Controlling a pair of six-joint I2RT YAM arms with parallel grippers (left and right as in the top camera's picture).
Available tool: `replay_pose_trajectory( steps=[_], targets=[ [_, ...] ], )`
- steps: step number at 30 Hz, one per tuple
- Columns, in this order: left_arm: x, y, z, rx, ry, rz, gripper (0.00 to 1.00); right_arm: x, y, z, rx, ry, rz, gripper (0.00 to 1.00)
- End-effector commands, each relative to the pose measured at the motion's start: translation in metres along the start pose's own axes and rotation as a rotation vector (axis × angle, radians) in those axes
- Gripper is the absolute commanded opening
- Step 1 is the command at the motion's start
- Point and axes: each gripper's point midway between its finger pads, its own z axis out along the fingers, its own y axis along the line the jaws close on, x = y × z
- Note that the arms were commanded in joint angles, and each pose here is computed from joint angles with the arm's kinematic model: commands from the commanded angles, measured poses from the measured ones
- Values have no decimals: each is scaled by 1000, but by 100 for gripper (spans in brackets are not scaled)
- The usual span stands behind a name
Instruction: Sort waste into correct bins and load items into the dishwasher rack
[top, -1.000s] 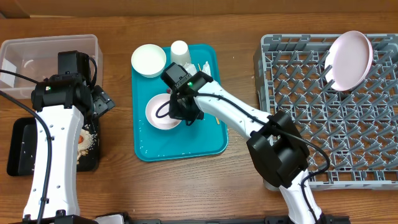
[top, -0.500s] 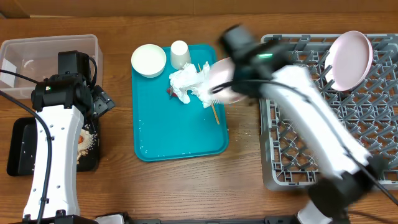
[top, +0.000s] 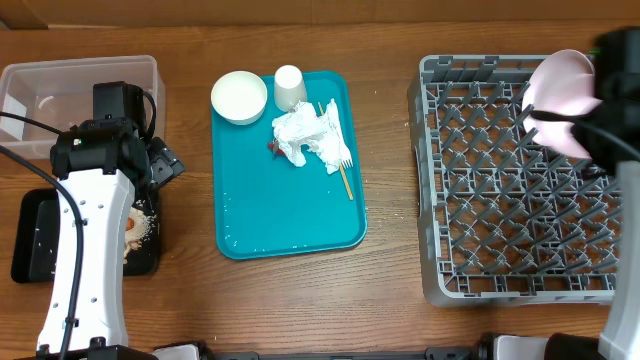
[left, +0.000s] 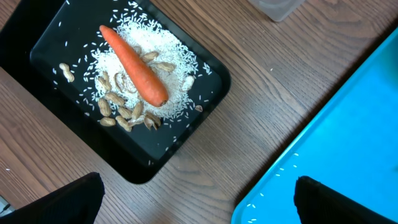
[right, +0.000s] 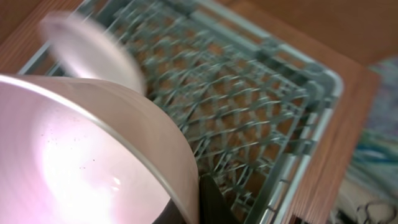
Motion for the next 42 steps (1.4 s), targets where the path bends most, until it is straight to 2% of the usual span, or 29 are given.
replay_pose_trajectory(
  steps=[1, 8, 14, 25, 35, 42],
  targets=[
    [-3, 0, -4, 9, -12, 5, 100, -30, -41, 7, 105, -92, 229, 4],
    [-3, -1, -4, 9, -12, 6, 100, -57, -75, 49, 249, -176, 370, 4],
    [-3, -1, -4, 9, -12, 6, 100, -55, -106, 95, 527, -254, 307, 4],
    [-4, -1, -4, 11, -15, 5, 100, -69, -102, 149, 631, -307, 256, 4],
    [-4, -1, -3, 11, -15, 5, 100, -60, -103, 195, 705, -235, 185, 4],
    [-4, -1, -3, 11, -15, 4, 100, -60, -116, 206, 735, -218, 206, 4]
  ],
)
